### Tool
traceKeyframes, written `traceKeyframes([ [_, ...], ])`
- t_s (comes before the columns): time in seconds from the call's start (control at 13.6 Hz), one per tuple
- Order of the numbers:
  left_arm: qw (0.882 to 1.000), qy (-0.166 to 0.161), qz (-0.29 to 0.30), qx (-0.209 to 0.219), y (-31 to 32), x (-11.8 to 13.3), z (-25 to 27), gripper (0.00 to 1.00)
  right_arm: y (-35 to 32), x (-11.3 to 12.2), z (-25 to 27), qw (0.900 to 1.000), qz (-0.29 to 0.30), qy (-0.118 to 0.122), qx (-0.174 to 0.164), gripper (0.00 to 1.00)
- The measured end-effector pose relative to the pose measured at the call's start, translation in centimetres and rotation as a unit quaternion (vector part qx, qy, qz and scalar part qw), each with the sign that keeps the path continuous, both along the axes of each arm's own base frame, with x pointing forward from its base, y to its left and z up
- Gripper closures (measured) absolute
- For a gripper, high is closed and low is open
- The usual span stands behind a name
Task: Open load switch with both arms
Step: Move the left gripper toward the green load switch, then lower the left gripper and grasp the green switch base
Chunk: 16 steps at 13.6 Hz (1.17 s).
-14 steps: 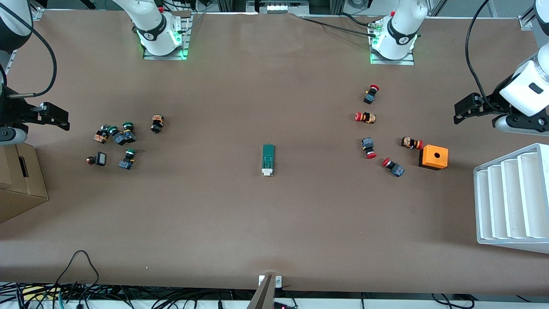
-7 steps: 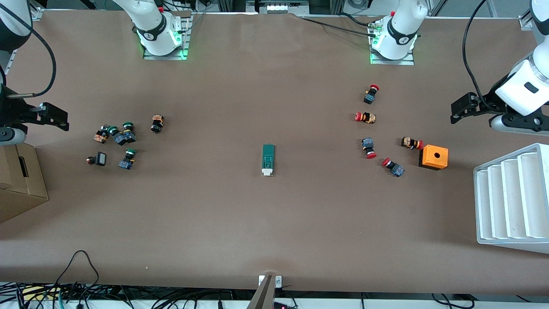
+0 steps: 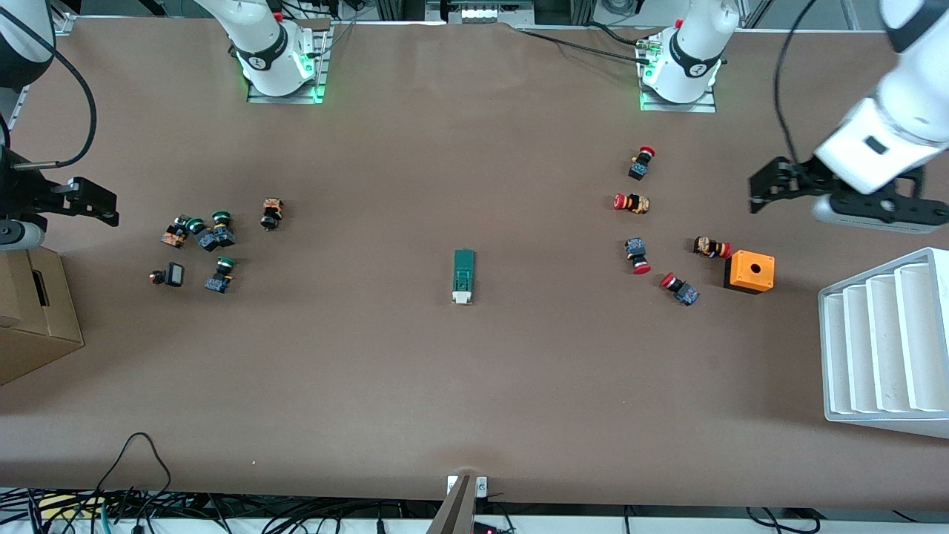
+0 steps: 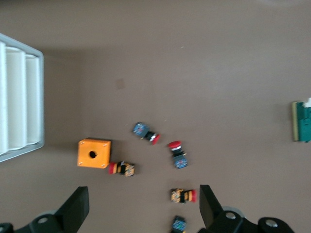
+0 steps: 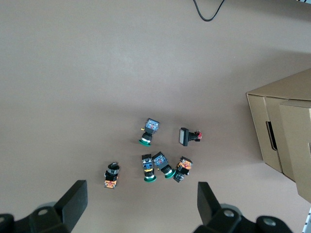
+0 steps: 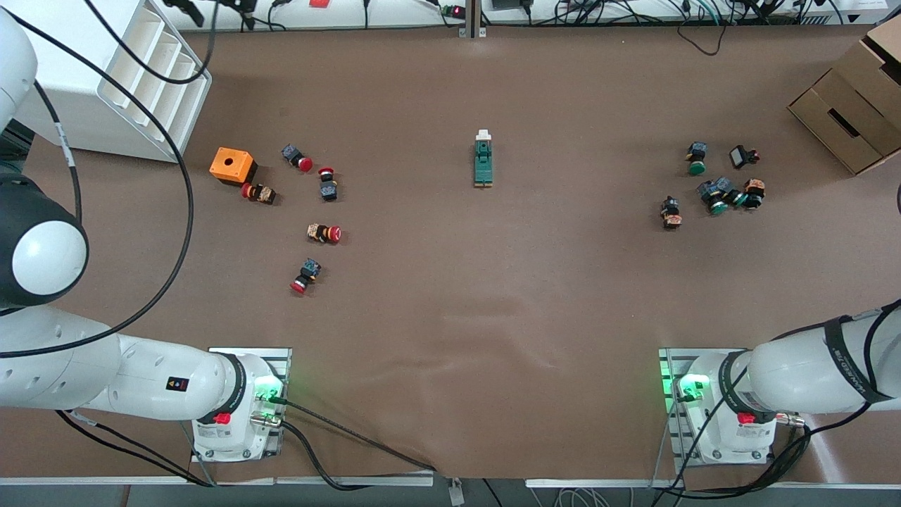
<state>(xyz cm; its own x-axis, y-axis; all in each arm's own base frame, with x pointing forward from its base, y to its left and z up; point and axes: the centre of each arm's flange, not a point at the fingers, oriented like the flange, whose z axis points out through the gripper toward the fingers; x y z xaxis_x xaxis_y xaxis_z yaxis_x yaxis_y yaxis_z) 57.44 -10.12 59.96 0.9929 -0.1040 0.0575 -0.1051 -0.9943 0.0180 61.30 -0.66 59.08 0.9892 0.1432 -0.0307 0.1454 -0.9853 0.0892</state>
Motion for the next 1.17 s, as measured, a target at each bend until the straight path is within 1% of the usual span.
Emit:
traceKeyframes([
  [0.37,1.0,-0.008,-0.006,-0.01,-6.3,-0.7,-0.7,0.0,-0.1,0.0,0.0,1.0,-0.001,0.0,0.0,0.0],
  [0.66,0.999,-0.019,0.0,-0.031,-13.6,-1.3,-2.9,0.0,-0.1,0.0,0.0,1.0,-0.001,-0.001,0.0,0.0],
  [1.03,0.996,-0.05,0.022,-0.077,-21.4,-3.2,-6.7,0.0,-0.1,0.0,0.0,1.0,-0.001,-0.001,0.0,0.0],
  [1.17,0.994,-0.066,0.035,-0.086,-23.7,-4.3,-8.9,0.0,-0.1,0.0,0.0,1.0,-0.001,-0.001,0.0,0.0],
])
